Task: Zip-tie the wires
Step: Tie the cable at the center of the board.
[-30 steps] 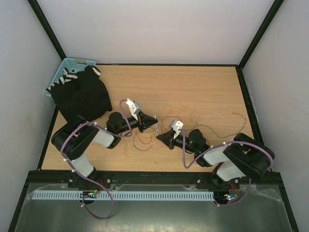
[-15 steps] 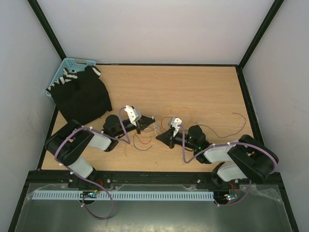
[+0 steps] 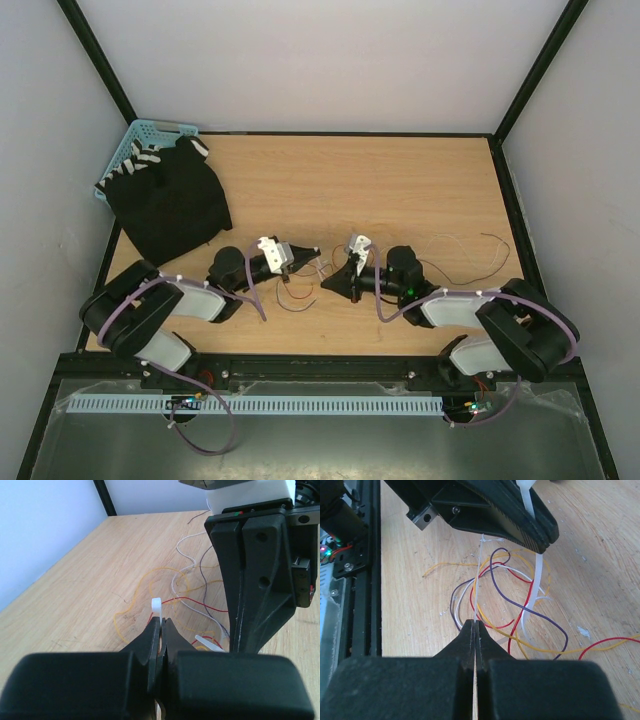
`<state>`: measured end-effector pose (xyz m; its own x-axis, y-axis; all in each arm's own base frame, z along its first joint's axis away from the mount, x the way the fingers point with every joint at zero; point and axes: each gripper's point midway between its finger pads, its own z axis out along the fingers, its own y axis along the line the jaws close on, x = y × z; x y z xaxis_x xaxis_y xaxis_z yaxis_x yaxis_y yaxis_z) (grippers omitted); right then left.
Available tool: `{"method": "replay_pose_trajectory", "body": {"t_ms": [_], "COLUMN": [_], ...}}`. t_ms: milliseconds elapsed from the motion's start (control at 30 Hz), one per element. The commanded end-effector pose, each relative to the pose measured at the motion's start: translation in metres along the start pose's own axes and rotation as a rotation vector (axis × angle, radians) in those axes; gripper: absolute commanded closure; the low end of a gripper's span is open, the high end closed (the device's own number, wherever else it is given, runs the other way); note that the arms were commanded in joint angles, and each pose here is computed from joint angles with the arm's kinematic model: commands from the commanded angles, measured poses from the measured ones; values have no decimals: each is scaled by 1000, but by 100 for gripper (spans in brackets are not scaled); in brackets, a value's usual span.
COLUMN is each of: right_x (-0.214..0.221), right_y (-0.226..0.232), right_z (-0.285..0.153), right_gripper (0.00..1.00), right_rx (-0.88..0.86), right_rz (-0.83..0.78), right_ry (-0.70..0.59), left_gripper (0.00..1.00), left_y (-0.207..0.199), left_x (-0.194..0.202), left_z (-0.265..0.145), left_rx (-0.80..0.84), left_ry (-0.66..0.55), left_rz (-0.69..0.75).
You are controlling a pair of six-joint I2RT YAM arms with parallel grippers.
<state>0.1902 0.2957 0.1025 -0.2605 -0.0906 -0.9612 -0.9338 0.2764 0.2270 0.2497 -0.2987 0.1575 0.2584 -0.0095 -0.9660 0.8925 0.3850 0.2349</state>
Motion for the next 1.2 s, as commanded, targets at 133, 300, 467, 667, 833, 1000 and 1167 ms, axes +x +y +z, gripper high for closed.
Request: {"method": "replay_pose_trajectory", "body": {"t_ms": [133, 300, 467, 667, 833, 1000, 1167], "right_x": [-6, -15, -18, -20, -24, -23, -26], "right_y": [12, 14, 18, 16, 15, 16, 14], "right_z": [-5, -9, -6, -6, -7, -5, -5], "right_gripper": [100, 100, 100, 100, 100, 100, 100], "right_rx": [-66, -63, -92, -93, -91, -118, -118], "right_rz": [-18, -51, -30, -7, 4, 44, 60], "right_ry": [33, -6, -14, -16, -31, -17, -21], "left_gripper": [100, 100, 100, 100, 100, 100, 100], "left_y": [4, 6, 2, 1, 1, 0, -1], "left_x": [-18, -17, -15, -16, -14, -16, -16], "left_z": [-3, -5, -5, -5, -6, -5, -6], "left_rx": [-32, -48, -40, -41, -49, -51, -50], "left_ry": [-50, -43, -39, -38, -31, -33, -34], "left_rz": [141, 175, 205, 241, 254, 272, 288]}}
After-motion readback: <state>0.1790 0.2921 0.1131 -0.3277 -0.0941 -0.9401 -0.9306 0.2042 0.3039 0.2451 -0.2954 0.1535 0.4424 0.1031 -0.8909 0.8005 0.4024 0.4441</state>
